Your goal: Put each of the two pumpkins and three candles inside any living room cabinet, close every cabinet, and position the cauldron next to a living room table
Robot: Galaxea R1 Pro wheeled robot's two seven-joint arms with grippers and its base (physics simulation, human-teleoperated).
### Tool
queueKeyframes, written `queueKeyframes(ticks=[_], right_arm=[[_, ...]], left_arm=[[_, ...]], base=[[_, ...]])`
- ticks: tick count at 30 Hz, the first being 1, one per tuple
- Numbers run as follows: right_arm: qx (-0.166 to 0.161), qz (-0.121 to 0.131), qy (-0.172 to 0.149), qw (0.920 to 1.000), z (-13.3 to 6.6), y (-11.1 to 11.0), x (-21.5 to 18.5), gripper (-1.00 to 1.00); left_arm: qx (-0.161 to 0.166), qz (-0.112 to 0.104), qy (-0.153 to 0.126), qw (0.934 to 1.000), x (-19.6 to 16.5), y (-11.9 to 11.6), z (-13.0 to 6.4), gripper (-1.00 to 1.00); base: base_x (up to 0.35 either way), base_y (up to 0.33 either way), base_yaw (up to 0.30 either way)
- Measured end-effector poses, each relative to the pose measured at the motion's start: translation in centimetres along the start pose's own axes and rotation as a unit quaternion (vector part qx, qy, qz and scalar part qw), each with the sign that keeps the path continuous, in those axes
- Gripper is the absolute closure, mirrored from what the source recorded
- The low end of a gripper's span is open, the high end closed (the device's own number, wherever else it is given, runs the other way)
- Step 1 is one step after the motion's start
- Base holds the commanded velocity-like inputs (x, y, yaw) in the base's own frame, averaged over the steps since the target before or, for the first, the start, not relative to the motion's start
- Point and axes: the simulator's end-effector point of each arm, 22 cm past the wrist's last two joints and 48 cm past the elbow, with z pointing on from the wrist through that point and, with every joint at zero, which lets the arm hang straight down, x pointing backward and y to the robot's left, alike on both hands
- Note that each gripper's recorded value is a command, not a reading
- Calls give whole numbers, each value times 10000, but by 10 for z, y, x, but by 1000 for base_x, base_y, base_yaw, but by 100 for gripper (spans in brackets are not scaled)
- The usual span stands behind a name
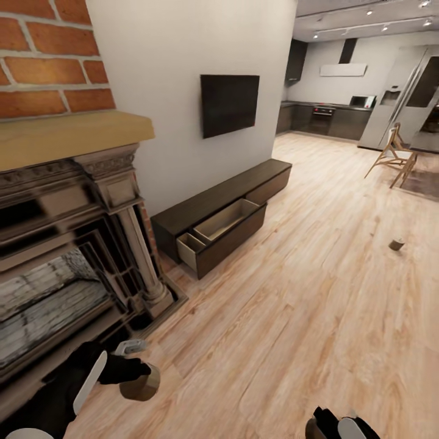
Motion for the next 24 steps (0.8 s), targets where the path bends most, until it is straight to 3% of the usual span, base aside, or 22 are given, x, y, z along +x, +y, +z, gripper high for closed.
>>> queueKeyframes(ticks=[5, 9, 14, 24], right_arm=[[-963, -126, -103, 9952, -4, 14, -13, 100], [-2008, -224, -146, 9793, -14, 36, -27, 100], [-2166, -69, -39, 9762, -3, 16, -26, 100], [-2357, 102, -45, 9718, -2, 13, -30, 100]], left_arm=[[-8, 130, 47, 9999, 4, -7, -1, 100], [3, 144, 58, 9999, 6, -9, -3, 100], [4, 144, 67, 9999, 8, -10, -6, 100], [16, 137, 66, 9999, 8, -10, -6, 100]], base=[[0, 0, -281], [0, 0, -281], [0, 0, -281], [0, 0, -283]])
